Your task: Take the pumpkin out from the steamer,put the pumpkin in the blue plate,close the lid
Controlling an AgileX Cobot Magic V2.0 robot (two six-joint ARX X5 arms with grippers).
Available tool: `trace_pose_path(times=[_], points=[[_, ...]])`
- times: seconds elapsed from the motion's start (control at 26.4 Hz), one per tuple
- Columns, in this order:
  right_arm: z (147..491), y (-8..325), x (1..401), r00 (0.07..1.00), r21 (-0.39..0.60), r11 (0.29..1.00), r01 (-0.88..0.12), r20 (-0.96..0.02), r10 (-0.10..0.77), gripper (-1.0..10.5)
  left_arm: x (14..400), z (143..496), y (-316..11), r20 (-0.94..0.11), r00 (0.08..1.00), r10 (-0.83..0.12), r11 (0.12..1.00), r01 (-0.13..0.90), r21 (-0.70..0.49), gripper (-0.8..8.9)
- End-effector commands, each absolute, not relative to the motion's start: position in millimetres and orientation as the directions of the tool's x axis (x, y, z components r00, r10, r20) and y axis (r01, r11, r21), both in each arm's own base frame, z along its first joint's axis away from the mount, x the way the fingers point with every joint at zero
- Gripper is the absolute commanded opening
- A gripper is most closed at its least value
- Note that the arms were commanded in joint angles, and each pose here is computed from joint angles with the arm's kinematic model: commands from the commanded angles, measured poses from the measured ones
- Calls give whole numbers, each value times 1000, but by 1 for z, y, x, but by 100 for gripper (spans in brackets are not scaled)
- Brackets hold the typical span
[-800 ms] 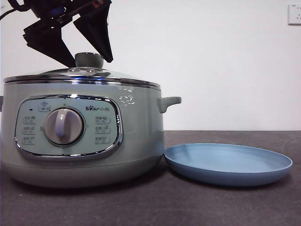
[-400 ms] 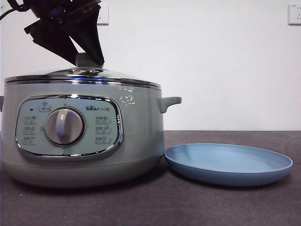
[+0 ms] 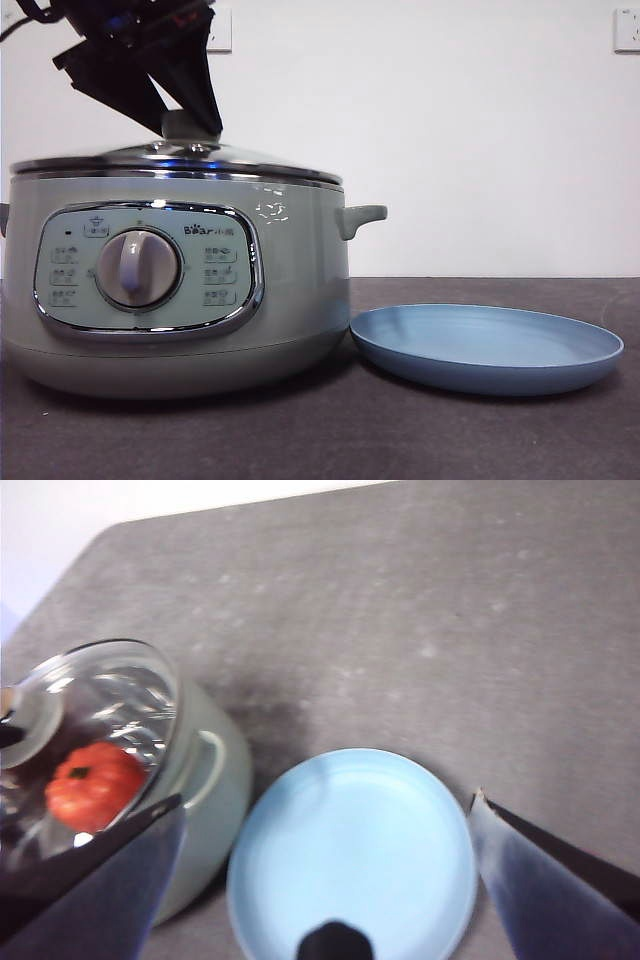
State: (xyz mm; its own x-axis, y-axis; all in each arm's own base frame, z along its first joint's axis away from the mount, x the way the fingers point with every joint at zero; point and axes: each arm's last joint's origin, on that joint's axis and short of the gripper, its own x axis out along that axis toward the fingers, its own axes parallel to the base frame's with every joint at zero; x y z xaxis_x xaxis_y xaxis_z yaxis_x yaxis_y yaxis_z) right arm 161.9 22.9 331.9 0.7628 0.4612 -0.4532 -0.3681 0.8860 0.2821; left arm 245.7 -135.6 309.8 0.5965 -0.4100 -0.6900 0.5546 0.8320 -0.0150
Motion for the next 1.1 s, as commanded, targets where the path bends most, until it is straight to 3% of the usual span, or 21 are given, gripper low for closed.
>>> trace_pose_path(times=[0.04,0.34,0.46,0.76,0.91,1.02,1.1], points=[[334,28,166,742,291,851,-438,-418,525,473,234,332,-130,-599,666,-445,828,561,9,-9],[333,59,191,632,292,784,-548,-470,616,479,198,371,-106,-462,805,-371,886,457,84,-9],[334,77,204,572,302,747,-592,-495,654,568,181,383,-95,-409,850,-331,908,405,107,-9],[343,153,241,385,297,614,-731,-563,731,604,137,402,-63,-319,943,-98,965,168,201,-9],[346,193,253,338,243,582,-776,-618,710,608,121,407,-51,-287,958,-2,972,69,226,-9],[348,238,264,365,111,598,-794,-700,614,609,107,410,-41,-254,963,87,970,-24,241,-9],[344,264,270,341,79,569,-818,-731,591,609,102,410,-37,-244,961,131,966,-68,250,-9]])
